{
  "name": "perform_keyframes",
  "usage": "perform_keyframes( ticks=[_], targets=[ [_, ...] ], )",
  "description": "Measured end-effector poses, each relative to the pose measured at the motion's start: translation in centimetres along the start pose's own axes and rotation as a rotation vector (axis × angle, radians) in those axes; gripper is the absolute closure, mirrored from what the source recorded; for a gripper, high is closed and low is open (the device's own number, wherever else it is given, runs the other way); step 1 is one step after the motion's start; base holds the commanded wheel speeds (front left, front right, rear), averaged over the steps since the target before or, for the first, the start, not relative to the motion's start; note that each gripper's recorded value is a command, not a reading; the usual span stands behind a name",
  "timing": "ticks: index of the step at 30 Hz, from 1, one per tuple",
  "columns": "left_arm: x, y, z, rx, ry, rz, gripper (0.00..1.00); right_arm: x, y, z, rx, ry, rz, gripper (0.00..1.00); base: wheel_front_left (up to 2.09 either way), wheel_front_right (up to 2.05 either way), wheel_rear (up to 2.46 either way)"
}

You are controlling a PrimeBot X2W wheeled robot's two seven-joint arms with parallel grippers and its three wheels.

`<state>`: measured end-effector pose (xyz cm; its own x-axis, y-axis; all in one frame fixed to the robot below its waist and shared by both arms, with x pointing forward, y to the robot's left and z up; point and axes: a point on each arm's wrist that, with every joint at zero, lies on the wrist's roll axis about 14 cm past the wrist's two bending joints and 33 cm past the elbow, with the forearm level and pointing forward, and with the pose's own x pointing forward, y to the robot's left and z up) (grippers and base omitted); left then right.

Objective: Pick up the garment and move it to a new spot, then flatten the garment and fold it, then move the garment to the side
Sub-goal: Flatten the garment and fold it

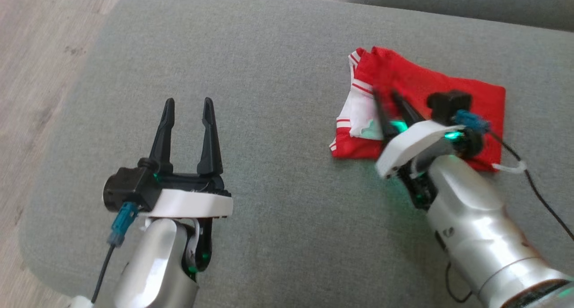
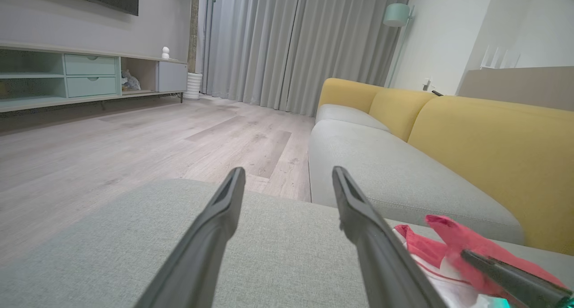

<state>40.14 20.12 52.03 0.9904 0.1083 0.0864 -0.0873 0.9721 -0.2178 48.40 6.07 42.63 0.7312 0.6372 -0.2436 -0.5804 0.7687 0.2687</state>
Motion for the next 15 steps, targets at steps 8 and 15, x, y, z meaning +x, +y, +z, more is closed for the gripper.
perform_keyframes(
  ticks=[8,15],
  targets=[
    [0.0,-1.2,0.3,-0.010,-0.009,-0.033,0.00,-1.2,3.0,1.4,-0.031,-0.047,0.080,0.00,0.00,0.00,0.00],
    [0.1,-2.6,0.3,-0.011,-0.014,-0.074,0.00,-4.4,-2.7,8.6,-0.157,-0.258,-0.105,0.00,0.00,0.00,0.00]
  ],
)
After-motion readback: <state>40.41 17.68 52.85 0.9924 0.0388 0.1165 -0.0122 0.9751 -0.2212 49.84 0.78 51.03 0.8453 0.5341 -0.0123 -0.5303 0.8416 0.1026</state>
